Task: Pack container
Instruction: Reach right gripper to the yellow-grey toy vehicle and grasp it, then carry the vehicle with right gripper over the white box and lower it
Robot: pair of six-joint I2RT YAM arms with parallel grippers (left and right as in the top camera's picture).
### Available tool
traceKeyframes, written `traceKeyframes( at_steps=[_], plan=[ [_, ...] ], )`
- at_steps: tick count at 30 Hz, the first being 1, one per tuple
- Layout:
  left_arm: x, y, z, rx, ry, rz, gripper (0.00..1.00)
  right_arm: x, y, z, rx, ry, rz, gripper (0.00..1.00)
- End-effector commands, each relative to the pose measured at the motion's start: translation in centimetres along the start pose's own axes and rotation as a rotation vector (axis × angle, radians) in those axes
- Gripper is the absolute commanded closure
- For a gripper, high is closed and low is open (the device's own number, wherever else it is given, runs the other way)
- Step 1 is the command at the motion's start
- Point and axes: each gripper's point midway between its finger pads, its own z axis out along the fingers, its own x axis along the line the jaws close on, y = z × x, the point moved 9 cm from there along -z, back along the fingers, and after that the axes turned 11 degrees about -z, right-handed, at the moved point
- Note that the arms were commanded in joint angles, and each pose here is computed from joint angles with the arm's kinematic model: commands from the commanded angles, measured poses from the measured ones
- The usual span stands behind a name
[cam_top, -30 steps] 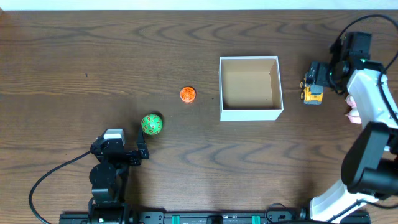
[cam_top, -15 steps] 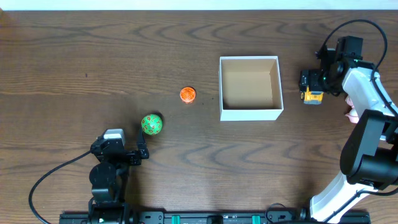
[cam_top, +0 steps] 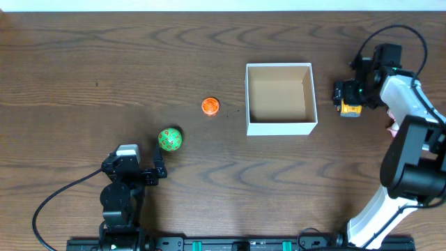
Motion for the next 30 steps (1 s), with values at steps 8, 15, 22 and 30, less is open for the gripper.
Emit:
traceKeyframes(
  at_steps=[8, 15, 22, 30],
  plan=[
    [0.4, -1.1, 0.1, 0.047, 0.019, -0.011, 0.02, -0.7, 0.4, 1.0, -0.006, -0.027, 0.031, 0.06],
    [0.4, -1.1, 0.1, 0.047, 0.019, -0.011, 0.02, -0.8, 0.7, 1.0, -0.023, -0.035, 0.029, 0.07],
    [0.4, -1.1, 0.1, 0.047, 0.019, -0.011, 0.02, -1.0, 1.0, 1.0, -0.047, -0.044, 0.034, 0.09],
    [0.4, -1.1, 0.1, 0.047, 0.019, -0.011, 0.02, -1.0, 1.2, 0.9, -0.051, -0.045, 0.034, 0.27]
  ],
)
